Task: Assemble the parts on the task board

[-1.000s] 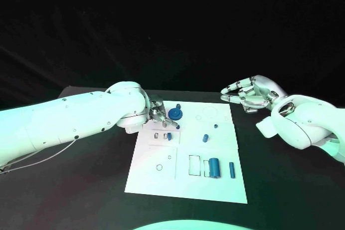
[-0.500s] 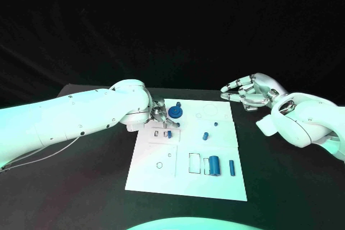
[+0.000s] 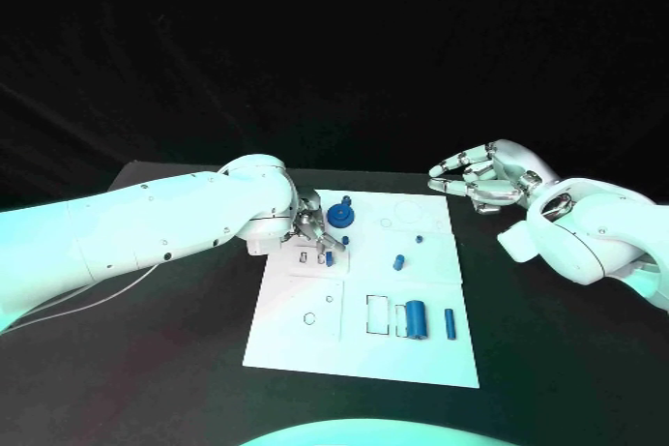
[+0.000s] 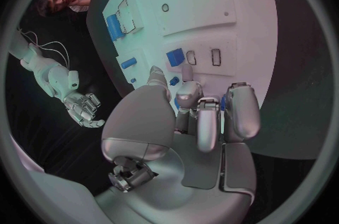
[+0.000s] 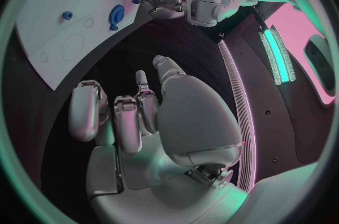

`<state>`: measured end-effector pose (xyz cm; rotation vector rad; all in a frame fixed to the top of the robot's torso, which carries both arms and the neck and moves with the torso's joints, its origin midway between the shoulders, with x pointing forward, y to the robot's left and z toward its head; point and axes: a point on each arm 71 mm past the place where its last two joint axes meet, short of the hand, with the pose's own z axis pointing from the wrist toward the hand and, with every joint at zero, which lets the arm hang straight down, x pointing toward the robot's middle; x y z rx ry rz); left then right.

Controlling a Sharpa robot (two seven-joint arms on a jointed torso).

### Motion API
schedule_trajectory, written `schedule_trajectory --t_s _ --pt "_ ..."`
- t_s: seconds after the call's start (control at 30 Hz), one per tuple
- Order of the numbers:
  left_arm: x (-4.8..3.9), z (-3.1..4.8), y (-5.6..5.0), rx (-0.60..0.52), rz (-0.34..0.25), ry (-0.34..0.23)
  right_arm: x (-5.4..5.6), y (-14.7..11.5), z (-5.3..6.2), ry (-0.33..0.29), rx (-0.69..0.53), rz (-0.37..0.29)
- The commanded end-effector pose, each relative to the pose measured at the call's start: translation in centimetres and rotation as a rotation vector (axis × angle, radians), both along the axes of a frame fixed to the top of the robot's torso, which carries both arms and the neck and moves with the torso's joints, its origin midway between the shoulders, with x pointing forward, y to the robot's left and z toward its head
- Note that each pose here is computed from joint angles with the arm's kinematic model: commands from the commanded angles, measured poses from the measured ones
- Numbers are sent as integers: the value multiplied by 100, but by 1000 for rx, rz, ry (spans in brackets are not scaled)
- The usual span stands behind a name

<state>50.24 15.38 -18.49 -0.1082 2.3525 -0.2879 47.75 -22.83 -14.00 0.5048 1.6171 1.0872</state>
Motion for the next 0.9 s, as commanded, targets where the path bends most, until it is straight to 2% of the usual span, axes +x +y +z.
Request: schedule_trajectory --t_s 0.03,0.9 --pt "-8 -30 23 30 9 34 -7 10 5 -9 -7 8" --pt "-26 -98 8 18 11 63 9 13 10 -21 5 -1"
